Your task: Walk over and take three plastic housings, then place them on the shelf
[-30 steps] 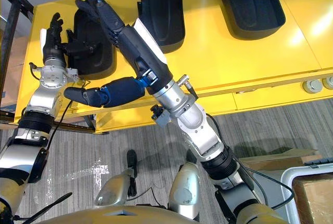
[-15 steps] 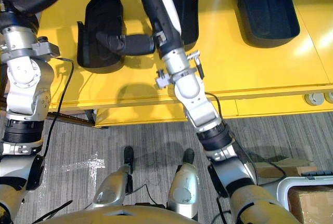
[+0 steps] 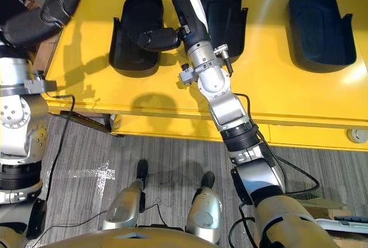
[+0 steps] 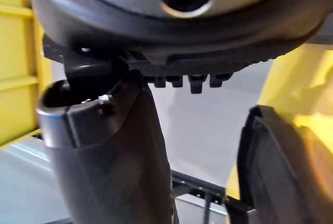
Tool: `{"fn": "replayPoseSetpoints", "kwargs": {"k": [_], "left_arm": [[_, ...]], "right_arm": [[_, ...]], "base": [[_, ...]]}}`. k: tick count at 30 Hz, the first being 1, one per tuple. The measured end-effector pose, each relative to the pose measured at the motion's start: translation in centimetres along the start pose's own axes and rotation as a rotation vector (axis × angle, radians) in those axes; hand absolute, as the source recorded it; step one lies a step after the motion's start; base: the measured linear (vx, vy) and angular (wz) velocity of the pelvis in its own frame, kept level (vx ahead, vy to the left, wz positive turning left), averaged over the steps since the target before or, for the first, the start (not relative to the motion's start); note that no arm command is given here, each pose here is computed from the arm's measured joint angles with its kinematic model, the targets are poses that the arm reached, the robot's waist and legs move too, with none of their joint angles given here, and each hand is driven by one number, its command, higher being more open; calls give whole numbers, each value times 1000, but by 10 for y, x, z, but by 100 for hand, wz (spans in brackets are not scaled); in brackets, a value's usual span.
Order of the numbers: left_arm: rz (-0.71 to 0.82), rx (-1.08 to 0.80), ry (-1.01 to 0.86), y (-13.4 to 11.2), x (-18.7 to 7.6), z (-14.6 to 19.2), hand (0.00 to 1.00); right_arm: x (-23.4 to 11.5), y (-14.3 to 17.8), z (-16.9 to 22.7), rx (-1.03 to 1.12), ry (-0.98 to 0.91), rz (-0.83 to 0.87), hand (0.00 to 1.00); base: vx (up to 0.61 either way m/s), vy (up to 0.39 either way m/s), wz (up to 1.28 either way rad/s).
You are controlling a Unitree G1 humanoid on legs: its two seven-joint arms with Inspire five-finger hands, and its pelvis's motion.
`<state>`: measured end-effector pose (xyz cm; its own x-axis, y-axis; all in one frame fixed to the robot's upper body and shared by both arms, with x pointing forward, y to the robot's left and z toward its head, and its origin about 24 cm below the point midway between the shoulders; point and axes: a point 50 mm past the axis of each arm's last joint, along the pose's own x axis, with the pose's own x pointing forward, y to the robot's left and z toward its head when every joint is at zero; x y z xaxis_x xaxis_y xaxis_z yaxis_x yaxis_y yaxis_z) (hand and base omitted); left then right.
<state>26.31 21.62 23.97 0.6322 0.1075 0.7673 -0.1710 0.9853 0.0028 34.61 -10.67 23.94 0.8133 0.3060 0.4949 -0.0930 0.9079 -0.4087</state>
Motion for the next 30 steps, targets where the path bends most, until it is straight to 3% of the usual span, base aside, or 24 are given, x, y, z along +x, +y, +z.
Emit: {"fn": "replayPoseSetpoints", "kwargs": {"k": [12,30], "left_arm": [[-99,128,268,-8,-64,-38,100],[-262,223,440,-31,-98,-56,100]], "right_arm": [[5,-4,-13,-31,158,-22,100],[15,10,-17,-93,211,126,100]], "base": [[-7,-8,4],[-18,-7,0]]}}
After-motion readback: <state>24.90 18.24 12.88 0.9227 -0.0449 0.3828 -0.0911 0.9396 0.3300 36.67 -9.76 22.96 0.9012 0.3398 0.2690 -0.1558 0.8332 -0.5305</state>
